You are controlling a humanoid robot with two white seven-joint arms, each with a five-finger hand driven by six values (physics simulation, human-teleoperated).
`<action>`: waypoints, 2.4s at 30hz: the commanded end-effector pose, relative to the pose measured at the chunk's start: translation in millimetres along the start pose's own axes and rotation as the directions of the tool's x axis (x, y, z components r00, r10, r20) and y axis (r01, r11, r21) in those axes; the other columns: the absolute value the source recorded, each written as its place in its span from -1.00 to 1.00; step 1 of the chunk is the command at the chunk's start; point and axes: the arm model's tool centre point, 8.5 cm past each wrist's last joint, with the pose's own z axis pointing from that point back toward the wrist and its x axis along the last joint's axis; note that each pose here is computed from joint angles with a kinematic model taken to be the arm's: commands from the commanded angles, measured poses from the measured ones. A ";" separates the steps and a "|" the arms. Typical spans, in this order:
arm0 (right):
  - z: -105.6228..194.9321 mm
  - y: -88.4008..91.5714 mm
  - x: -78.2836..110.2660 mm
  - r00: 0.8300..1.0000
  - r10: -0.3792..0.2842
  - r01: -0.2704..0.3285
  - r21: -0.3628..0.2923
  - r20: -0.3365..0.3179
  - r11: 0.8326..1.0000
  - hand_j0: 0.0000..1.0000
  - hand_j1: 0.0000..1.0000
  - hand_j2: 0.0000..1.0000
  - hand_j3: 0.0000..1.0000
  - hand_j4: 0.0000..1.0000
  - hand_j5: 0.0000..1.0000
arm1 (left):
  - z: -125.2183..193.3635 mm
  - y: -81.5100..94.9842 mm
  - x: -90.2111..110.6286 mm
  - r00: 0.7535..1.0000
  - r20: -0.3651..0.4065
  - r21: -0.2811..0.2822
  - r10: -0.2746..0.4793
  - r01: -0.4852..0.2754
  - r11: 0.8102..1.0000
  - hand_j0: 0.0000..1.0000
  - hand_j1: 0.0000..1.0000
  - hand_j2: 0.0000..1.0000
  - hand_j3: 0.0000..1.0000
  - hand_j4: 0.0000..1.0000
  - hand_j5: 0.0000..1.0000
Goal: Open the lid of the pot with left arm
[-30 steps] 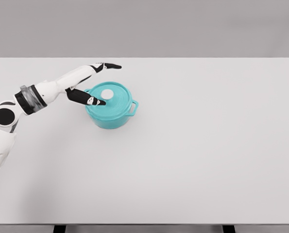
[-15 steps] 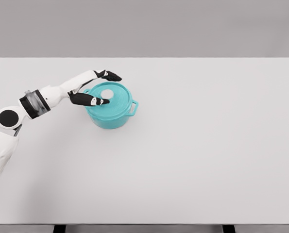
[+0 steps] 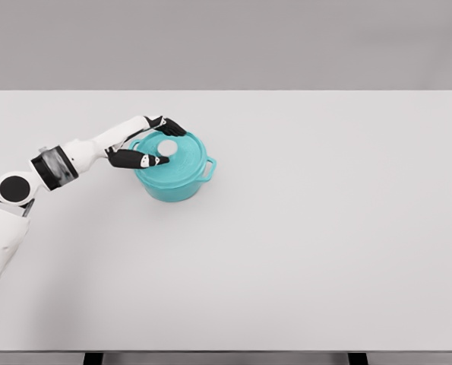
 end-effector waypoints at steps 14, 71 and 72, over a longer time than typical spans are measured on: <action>0.0 0.0 0.0 1.000 0.000 0.000 0.000 0.000 1.000 1.00 1.00 1.00 1.00 1.00 1.00 | 2.1 -6.1 -5.0 1.000 -0.009 -0.001 0.022 -0.022 1.000 0.37 0.37 0.37 0.37 0.37 0.37; 0.0 0.0 0.0 1.000 0.000 0.000 0.000 0.000 1.000 1.00 1.00 1.00 1.00 1.00 1.00 | 6.8 9.5 -3.8 1.000 -0.011 0.031 0.006 -0.006 1.000 -0.20 -0.20 -0.20 -0.20 -0.20 -0.20; 0.0 0.0 0.0 1.000 0.000 0.000 0.000 0.000 1.000 1.00 1.00 1.00 1.00 1.00 1.00 | 6.9 11.1 -2.7 1.000 -0.009 0.032 0.002 -0.002 0.999 -0.20 -0.20 -0.20 -0.20 -0.20 -0.20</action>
